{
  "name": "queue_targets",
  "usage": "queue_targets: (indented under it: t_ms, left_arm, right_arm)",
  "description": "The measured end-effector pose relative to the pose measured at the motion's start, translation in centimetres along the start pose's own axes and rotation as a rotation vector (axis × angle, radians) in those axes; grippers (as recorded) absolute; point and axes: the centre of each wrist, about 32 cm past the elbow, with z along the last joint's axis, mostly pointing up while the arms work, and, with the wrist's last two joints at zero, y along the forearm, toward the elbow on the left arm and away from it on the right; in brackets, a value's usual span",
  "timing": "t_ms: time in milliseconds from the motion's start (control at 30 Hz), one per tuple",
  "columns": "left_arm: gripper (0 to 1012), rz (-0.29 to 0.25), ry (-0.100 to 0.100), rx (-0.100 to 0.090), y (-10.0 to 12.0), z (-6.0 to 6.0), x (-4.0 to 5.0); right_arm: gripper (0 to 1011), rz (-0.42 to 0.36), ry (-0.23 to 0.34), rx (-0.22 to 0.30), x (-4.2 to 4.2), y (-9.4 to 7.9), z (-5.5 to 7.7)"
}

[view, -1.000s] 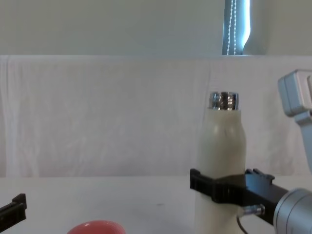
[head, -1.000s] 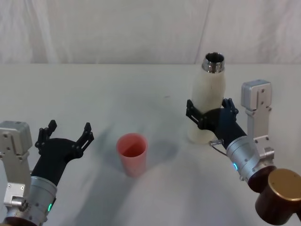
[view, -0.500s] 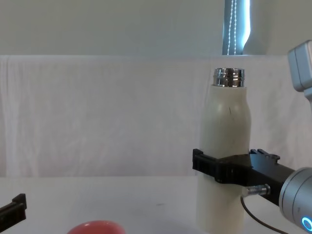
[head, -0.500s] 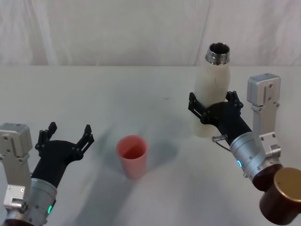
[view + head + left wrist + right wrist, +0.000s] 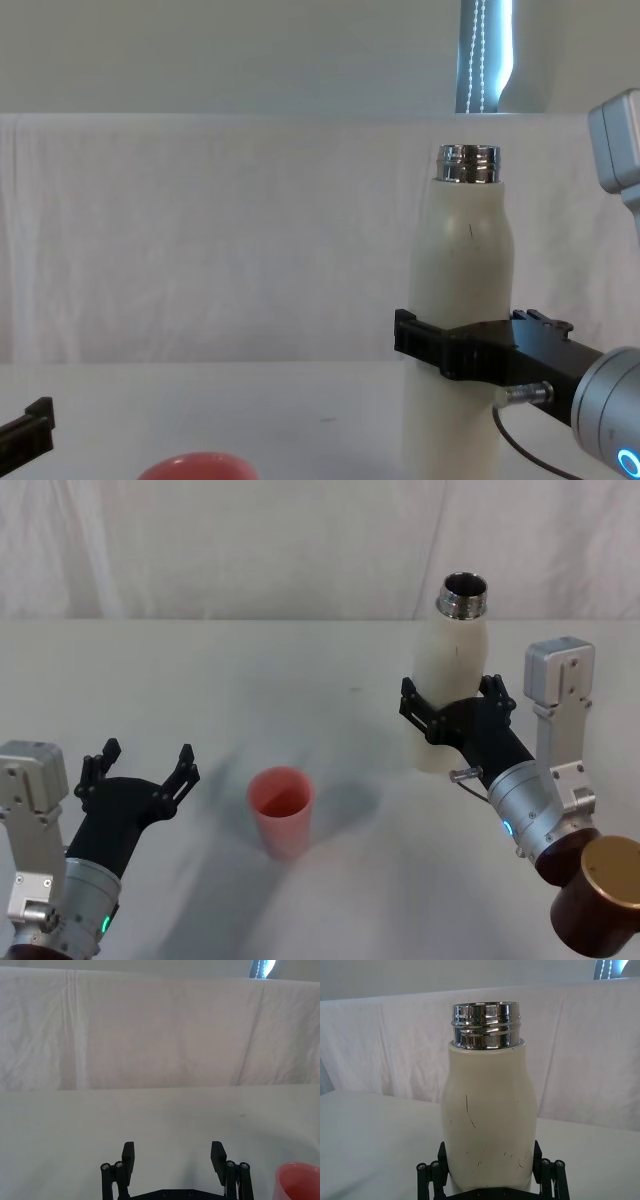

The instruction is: Grasp the thermos with one hand and pour water into the cup lid.

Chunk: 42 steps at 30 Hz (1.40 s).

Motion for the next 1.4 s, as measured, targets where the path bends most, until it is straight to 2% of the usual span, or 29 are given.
queue_targets:
  t_ms: [1400]
  left_arm:
    - [1001, 0.0, 0.0, 0.0, 0.0, 0.0, 0.0]
  right_arm:
    - [960, 0.001, 0.001, -0.001, 0.04, 0.03, -0.08]
